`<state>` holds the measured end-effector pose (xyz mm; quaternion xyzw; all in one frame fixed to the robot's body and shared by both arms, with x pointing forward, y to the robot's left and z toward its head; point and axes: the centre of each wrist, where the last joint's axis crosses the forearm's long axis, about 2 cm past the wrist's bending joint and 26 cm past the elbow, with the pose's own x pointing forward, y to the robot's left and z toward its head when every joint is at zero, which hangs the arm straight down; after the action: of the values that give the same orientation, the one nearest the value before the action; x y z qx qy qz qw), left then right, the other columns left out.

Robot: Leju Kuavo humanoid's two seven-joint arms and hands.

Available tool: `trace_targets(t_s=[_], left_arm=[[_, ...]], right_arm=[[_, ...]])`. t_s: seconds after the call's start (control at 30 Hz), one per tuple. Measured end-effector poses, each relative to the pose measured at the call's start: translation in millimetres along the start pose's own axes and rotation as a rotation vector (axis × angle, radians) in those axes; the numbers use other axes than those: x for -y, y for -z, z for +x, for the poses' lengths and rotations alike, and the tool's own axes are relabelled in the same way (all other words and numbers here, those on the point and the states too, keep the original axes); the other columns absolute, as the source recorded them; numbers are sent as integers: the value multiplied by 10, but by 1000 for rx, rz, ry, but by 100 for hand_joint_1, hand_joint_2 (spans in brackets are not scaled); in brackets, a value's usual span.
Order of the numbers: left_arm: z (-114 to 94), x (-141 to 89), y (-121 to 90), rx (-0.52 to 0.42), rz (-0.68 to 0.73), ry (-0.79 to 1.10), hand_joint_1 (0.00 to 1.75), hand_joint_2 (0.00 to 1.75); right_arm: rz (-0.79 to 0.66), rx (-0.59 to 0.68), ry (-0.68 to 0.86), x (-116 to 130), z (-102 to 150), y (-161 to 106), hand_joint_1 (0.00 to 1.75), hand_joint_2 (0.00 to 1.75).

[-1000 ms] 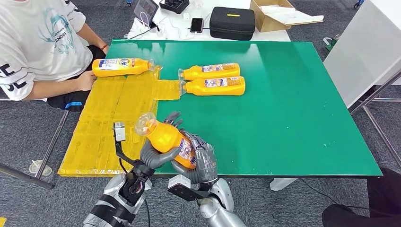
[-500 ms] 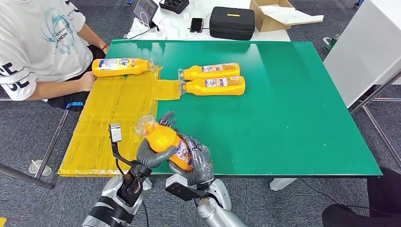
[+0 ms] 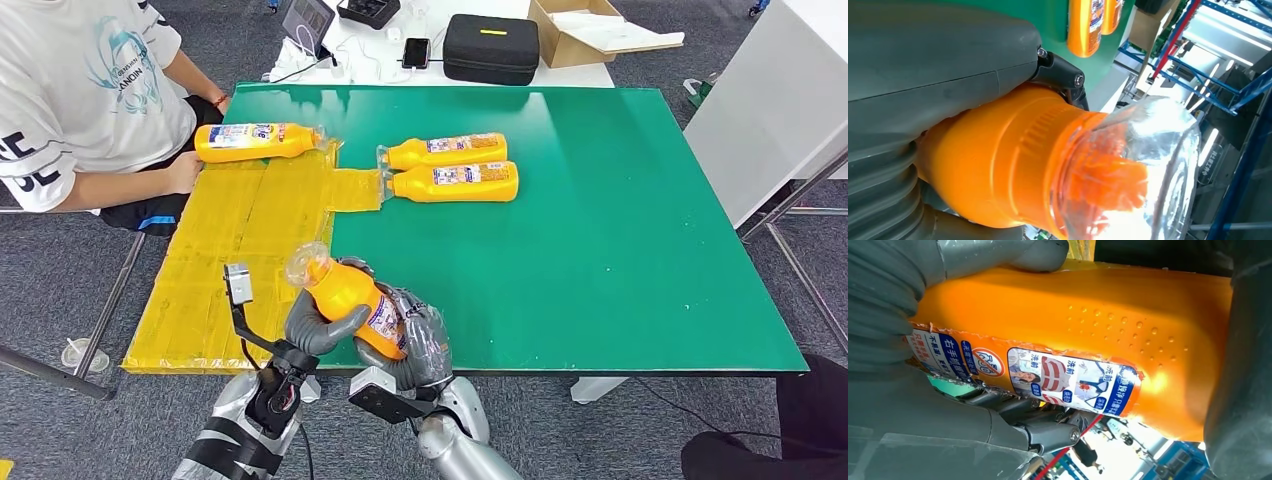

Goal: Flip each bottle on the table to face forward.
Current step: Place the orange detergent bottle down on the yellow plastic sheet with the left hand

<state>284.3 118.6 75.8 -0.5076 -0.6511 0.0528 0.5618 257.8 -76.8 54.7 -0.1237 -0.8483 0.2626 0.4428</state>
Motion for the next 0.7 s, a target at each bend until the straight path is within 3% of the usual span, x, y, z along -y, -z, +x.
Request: trace_targets(t_s=[0.1,0.17,0.2,0.27,0.3,0.33,0.43,0.7], left_arm=[[16,7,12,5,-6,8,175,175],[25,14,22,8,-11,12,175,175],[29,17,27,10,-13,14,175,175],[32,23,34,13,-15,15,175,175],[33,27,39,15,-16,16,175,175],[35,33,47,18,-18,17,175,175],[51,55,82,27,-25,27,175,175],[175,133,280,116,58,217,175,175]], right_arm=[[-5,6,-16,26,-15,23,173,175],[-10,8,-24,40,-24,34,158,175],[-12,8,-27,46,-27,38,128,175],[-15,11,-36,61,-35,45,47,175],[-16,13,-42,70,-41,50,14,175],[-18,15,-50,82,-47,56,0,131],[-41,13,-70,141,-66,96,0,0],[-181,0,-101,403,-42,340,0,0]])
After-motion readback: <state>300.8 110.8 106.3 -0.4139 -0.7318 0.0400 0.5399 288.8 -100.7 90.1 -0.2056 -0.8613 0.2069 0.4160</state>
